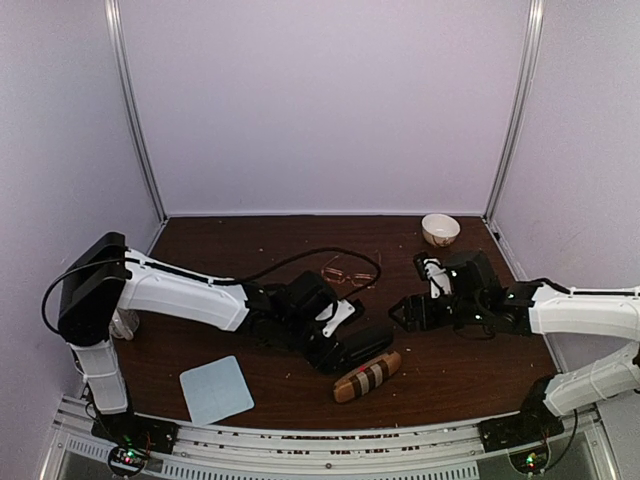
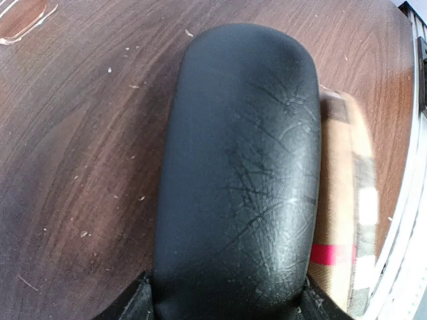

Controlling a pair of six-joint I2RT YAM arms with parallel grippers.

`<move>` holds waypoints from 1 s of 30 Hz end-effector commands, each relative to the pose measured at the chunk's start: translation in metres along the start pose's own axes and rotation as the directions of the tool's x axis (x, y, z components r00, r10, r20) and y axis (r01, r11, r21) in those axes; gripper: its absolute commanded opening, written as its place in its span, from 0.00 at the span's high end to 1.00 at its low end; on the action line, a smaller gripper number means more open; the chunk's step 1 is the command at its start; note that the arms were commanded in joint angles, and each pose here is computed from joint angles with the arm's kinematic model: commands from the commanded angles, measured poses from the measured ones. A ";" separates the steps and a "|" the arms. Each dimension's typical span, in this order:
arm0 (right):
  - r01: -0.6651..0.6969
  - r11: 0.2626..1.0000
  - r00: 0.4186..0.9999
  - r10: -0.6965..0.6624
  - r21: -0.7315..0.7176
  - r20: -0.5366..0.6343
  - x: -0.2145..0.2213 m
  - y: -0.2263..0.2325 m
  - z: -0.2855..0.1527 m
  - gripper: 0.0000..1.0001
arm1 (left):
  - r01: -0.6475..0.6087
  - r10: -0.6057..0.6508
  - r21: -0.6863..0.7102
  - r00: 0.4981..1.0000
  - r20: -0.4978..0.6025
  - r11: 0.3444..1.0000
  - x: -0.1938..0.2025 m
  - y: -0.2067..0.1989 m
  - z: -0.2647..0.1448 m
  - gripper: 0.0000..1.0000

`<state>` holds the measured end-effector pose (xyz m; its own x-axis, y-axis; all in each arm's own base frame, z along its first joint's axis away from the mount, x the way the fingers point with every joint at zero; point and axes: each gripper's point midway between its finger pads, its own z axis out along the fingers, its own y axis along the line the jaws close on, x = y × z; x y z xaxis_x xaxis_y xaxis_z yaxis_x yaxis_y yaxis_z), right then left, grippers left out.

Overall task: Organize the sunglasses
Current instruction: Adjust the sunglasses case at the center of the board.

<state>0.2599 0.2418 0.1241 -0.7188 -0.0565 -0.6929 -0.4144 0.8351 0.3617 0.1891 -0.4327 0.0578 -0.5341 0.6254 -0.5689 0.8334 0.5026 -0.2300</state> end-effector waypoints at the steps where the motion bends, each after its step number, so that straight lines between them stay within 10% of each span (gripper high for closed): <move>1: -0.029 0.999 0.999 0.028 0.015 0.045 -0.004 -0.004 -0.011 0.16 | 0.004 -0.002 -0.047 0.998 0.057 0.999 -0.025 0.004 -0.022 0.55; 22: 0.008 0.983 0.991 -0.032 -0.185 -0.131 0.024 0.095 0.046 0.17 | 0.178 -0.190 -0.304 0.982 -0.011 0.936 0.053 0.079 -0.047 0.53; 30: -0.016 0.983 0.985 -0.016 -0.183 -0.172 0.027 0.100 0.063 0.17 | 0.278 -0.300 -0.287 0.953 -0.034 0.917 0.065 0.075 -0.046 0.25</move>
<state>0.2292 0.3474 0.0931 -0.7948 -0.1867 -0.5774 -0.5033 0.7344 0.4554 0.2114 -0.3237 0.0374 -0.7204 0.5260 -0.4521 0.6236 0.7766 -0.0901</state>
